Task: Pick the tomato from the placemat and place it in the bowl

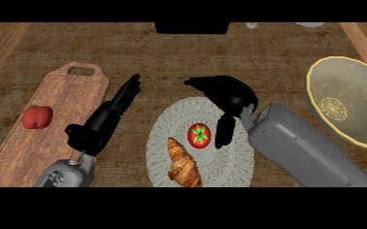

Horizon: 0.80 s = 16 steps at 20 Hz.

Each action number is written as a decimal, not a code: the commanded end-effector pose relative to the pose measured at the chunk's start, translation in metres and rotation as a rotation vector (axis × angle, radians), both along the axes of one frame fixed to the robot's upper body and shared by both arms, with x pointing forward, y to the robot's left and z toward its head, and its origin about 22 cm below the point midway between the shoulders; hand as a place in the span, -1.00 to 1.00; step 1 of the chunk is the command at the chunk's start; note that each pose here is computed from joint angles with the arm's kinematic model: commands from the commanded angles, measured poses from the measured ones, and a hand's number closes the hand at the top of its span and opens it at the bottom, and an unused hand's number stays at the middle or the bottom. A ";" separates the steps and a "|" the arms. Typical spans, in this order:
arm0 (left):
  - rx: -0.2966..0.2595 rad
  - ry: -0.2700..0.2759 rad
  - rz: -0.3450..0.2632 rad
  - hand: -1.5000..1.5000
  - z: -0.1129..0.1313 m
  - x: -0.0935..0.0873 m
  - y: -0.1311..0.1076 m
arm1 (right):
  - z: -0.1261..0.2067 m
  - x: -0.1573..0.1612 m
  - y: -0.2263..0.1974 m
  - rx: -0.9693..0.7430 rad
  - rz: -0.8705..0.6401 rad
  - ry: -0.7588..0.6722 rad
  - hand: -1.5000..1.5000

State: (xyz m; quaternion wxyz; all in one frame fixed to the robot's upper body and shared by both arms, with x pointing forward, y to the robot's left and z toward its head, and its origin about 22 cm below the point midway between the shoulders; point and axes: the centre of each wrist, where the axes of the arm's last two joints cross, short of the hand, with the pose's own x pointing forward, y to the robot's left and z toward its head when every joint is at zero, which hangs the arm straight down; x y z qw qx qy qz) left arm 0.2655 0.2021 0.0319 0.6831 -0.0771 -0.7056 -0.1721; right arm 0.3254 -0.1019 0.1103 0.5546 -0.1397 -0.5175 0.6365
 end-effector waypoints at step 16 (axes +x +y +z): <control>0.003 0.002 -0.006 0.00 0.012 -0.003 0.003 | 0.033 -0.025 0.075 -0.321 0.014 0.255 -1.00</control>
